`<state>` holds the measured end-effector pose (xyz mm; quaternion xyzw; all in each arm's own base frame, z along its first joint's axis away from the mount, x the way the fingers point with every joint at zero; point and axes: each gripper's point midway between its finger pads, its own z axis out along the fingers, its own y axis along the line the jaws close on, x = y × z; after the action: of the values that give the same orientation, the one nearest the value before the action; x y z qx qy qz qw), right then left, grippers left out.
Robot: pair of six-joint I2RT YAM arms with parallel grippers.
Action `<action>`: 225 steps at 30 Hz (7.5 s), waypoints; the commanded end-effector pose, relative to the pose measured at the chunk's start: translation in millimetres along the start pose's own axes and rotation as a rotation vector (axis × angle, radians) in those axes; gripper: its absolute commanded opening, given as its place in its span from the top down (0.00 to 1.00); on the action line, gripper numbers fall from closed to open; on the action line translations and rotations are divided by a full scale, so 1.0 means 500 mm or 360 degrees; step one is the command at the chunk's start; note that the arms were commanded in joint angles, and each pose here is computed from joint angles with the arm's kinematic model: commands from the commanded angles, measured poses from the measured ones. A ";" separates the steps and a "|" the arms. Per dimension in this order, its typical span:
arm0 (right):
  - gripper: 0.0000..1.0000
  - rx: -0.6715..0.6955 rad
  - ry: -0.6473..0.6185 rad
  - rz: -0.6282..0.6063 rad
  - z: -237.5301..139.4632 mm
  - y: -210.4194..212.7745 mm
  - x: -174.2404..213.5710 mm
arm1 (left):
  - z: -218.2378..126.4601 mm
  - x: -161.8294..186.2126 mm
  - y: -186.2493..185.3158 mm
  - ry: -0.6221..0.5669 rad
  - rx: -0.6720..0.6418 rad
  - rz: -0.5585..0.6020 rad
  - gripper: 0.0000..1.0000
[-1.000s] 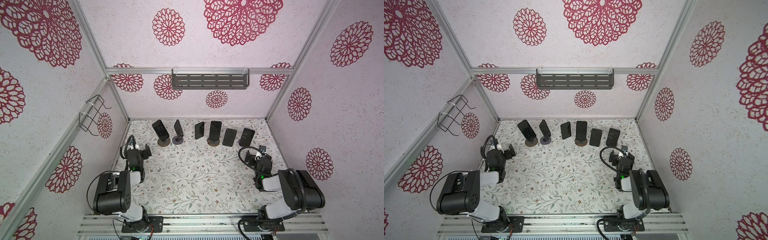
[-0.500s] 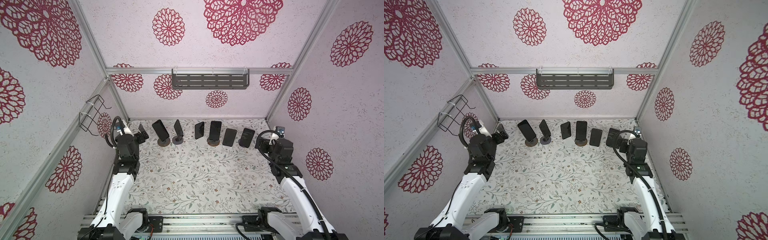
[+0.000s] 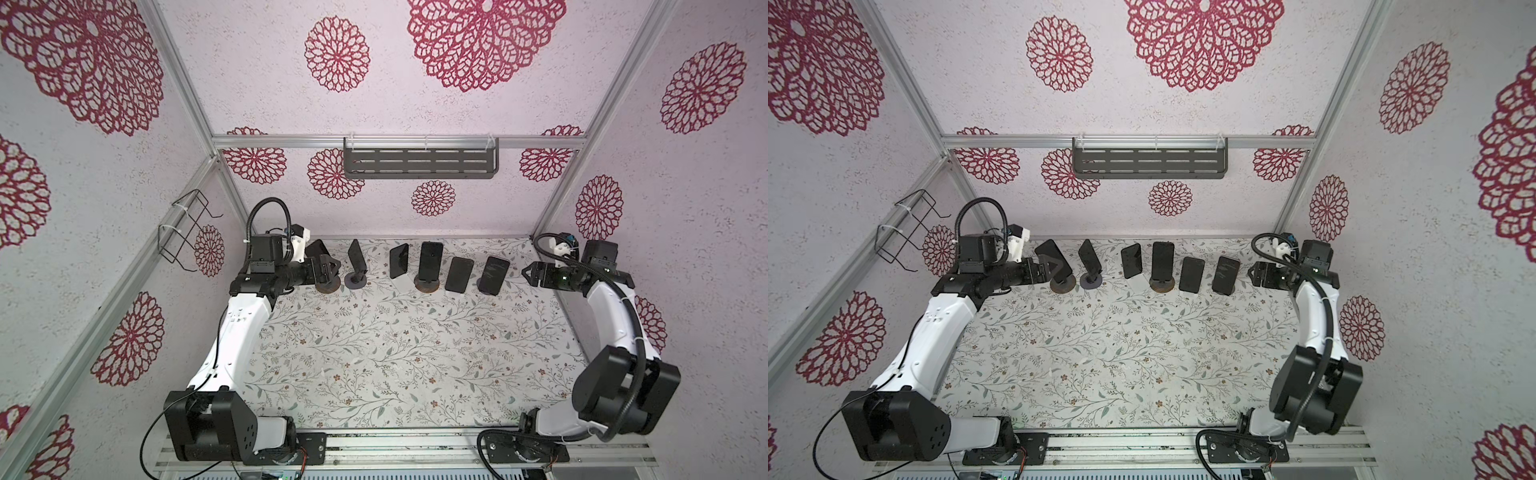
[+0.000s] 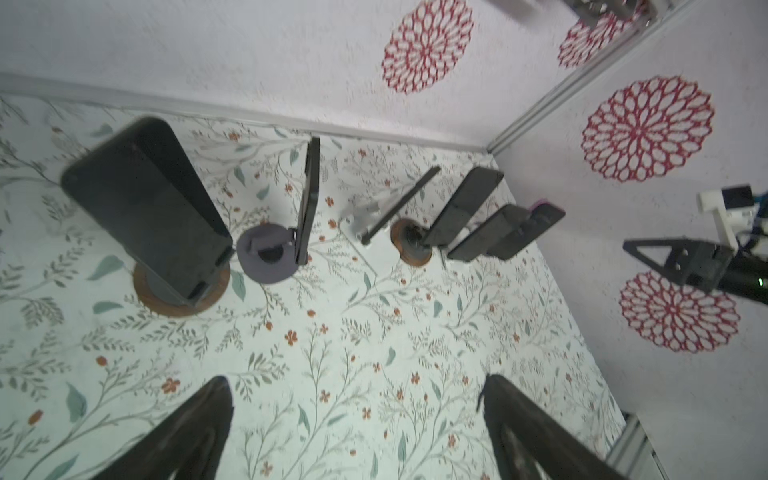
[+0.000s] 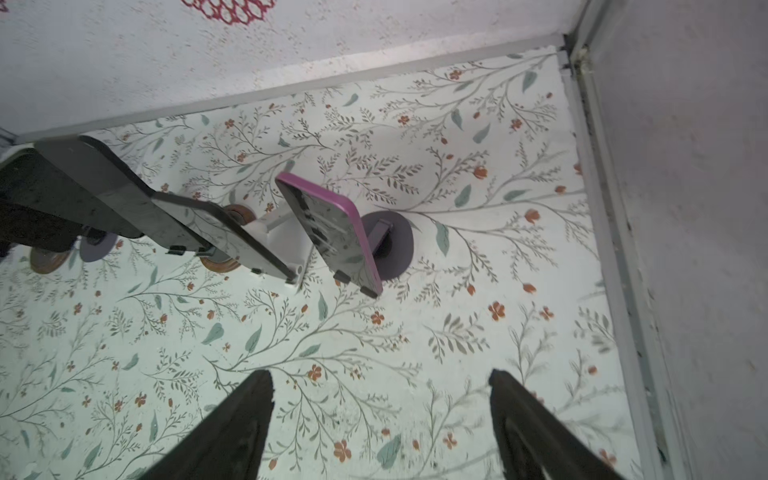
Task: Remove the phone from the phone stand
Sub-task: 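Raise the right gripper to the pink-edged phone while the left arm lifts, then close the right gripper on the top edge of the pink-edged phone, then lift the pink-edged phone up off the grey stand with the right gripper, then carry the phone toward the left gripper while the left gripper reaches to meet it, then grasp the phone with the left gripper while the right gripper opens and draws back, then lower the phone flat onto the table with the left gripper and release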
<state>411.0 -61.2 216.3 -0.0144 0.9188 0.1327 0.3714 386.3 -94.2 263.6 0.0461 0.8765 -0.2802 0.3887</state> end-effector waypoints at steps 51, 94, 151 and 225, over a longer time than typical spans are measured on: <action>0.92 -0.0643 0.0109 -0.0540 0.199 0.050 -0.051 | -0.036 0.036 0.082 0.0050 -0.0235 0.0025 0.02; 1.00 -0.0700 0.0038 -0.0058 -0.108 0.550 0.108 | 0.007 0.224 -0.244 0.0320 0.0073 0.0633 0.03; 0.95 -0.1250 0.0387 0.0322 -0.040 0.664 0.297 | 0.235 0.416 -0.366 0.0623 0.0320 0.0944 0.46; 0.41 -0.0386 0.0090 0.0013 -0.027 0.477 0.246 | 0.132 0.491 0.133 0.0963 -0.1012 -0.0132 0.12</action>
<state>273.1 184.8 167.1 -0.0439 0.9167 0.2621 0.2983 275.9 -103.9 10.7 -0.0427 0.9955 0.0115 0.0832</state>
